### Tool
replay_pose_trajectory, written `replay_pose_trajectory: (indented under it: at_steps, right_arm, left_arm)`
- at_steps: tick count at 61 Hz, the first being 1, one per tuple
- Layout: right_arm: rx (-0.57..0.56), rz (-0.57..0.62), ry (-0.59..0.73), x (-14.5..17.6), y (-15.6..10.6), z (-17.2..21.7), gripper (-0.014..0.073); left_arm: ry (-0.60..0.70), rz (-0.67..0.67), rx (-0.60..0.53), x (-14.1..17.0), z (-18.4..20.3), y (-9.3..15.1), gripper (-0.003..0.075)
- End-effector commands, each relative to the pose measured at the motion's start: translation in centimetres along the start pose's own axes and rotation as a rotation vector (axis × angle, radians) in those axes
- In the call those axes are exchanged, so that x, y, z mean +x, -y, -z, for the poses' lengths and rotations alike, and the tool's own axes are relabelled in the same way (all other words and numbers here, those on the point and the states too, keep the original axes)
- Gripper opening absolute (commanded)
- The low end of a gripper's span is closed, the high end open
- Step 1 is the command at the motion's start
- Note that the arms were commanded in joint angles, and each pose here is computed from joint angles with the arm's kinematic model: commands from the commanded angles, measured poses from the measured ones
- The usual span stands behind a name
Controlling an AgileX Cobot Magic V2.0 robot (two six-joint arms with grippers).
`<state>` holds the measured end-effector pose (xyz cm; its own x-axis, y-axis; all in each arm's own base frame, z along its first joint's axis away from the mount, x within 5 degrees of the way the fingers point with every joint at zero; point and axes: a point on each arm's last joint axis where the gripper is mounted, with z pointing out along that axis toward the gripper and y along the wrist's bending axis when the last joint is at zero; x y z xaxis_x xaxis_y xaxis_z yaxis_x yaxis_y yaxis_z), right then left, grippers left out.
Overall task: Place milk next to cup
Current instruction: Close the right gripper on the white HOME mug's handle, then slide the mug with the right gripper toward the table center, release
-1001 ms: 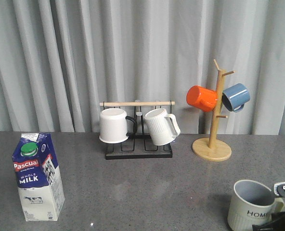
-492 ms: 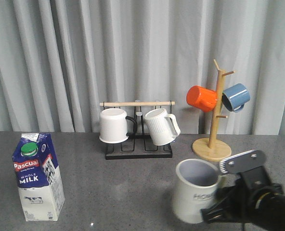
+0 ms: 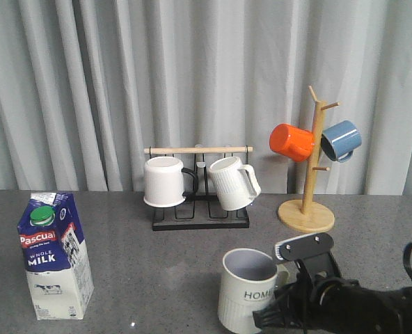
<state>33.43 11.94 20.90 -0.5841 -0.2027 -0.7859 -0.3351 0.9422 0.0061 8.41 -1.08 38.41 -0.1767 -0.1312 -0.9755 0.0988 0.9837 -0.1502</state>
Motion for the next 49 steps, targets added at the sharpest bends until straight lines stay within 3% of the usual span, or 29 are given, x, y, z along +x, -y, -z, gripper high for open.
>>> replay_pose_trajectory:
  at_steps: [1, 24, 49]
  right_arm:
    - [0.007, 0.021, 0.119, -3.0, 0.1, 1.0, 0.0008]
    - [-0.005, 0.061, 0.032, -2.2, 0.0, 0.1, 0.0088]
    - [-0.020, 0.061, -0.007, -2.3, -0.2, 1.0, 0.0344]
  left_arm:
    - [0.080, 0.005, 0.011, -1.4, 0.2, 0.2, 0.0409]
    - [0.077, 0.005, 0.011, -1.4, 0.2, 0.2, 0.0409]
    - [0.056, 0.005, 0.010, -1.2, 0.1, 0.2, 0.0409]
